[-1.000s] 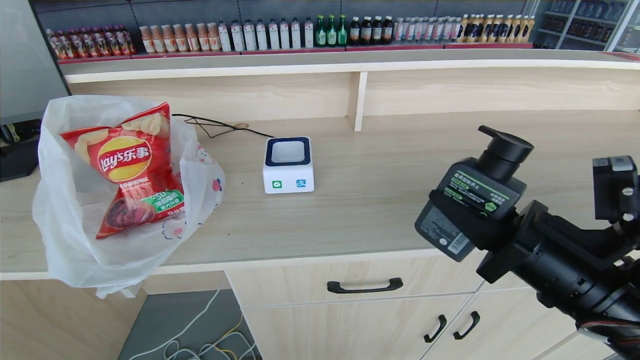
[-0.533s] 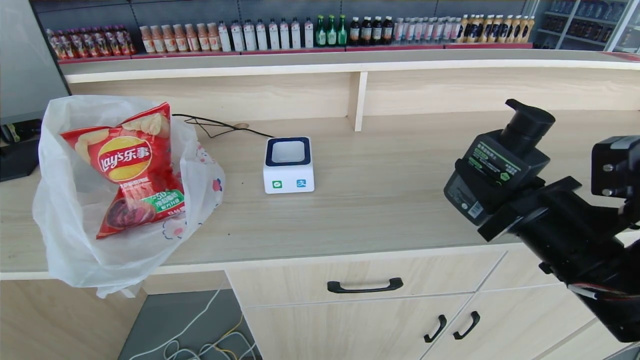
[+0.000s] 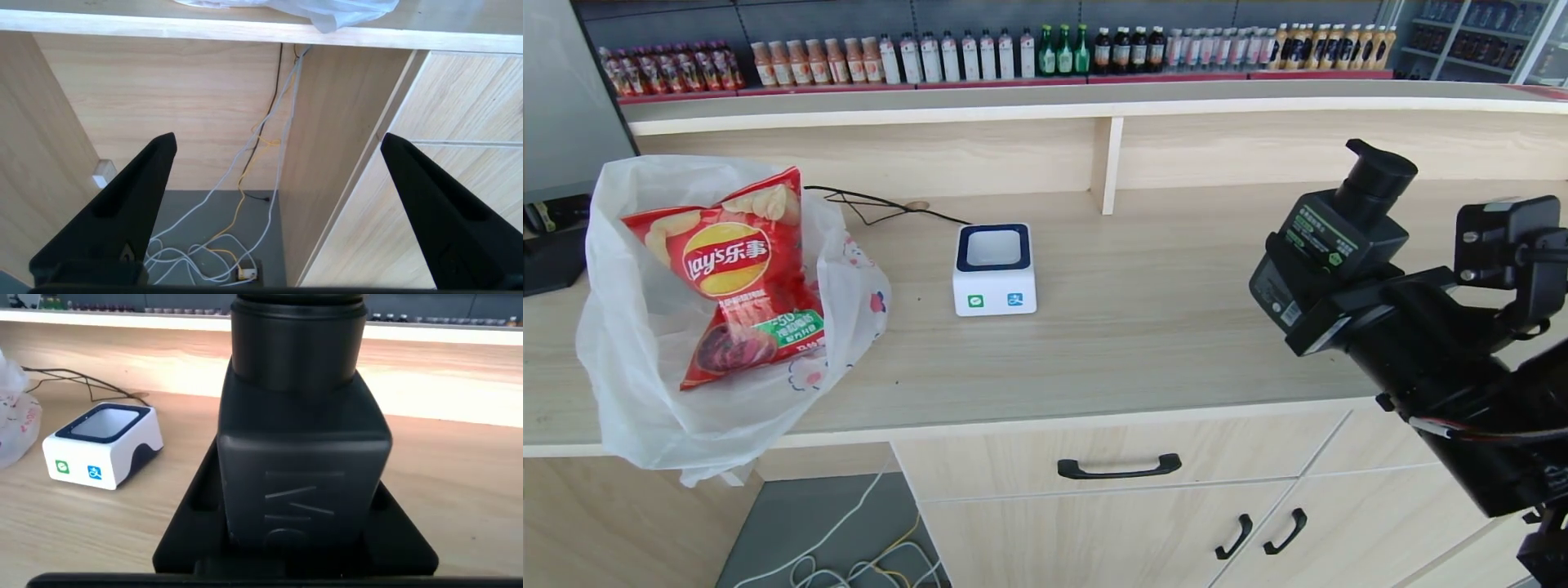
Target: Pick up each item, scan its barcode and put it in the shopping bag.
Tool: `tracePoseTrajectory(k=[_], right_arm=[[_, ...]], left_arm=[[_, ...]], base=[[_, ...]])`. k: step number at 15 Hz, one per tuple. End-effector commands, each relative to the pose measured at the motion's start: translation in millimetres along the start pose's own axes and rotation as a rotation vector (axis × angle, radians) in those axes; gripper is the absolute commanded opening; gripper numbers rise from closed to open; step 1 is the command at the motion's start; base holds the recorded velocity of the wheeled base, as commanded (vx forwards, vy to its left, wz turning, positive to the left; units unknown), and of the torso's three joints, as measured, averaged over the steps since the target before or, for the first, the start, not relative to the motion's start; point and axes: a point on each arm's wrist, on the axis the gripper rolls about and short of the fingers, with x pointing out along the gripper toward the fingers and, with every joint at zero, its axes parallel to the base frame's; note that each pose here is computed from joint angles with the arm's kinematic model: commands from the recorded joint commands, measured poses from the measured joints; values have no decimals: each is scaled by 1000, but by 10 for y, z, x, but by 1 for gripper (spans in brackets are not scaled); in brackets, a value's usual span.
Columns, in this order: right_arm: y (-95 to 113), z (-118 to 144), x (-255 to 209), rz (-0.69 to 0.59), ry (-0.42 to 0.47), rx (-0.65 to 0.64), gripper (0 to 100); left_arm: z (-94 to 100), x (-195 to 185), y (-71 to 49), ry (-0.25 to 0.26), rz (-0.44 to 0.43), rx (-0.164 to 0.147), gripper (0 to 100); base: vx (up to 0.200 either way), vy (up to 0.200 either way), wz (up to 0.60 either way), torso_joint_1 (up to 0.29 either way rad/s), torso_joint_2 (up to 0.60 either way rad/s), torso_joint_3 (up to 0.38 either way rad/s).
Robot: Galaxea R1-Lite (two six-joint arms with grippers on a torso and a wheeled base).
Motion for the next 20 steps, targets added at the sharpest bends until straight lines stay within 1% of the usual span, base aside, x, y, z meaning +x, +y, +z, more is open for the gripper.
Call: tracePoseTrajectory(k=[1,3,4,7,9,15,16,20], right_arm=[[12,-57,4,4,20,-4,0],[5,-65,55,-4,15,-1,0],[5,-25,106,-9,-8,2,0],[-3,-38,97,-13,-2,-4,0],[-51,-37,96,-30,-2,-13,0],[-52,-15,110,-32,-12,-6,0],[-52,-15,110,-32,-12,-6,0],[-52,2,107,-32,-18,-6,0]], left_arm=[[0,0,0,0,0,1,100],[-2,0,0,2,0,-1,100],[-2,0,0,2,0,-1,100],[-2,0,0,2,0,-2,100],[-2,0,0,2,-1,-2,100],[0,0,0,0,0,-4,100],[0,0,0,0,-1,1,100],[0,0,0,0,0,-1,100]], base=[[0,200,0,-2,-2,-2],[0,200,0,-7,-5,5],[0,200,0,17,7,-7],[0,200,0,1,2,-1],[0,200,0,0,0,0],[0,200,0,1,2,5],[0,200,0,2,2,2],[0,0,0,0,0,0]])
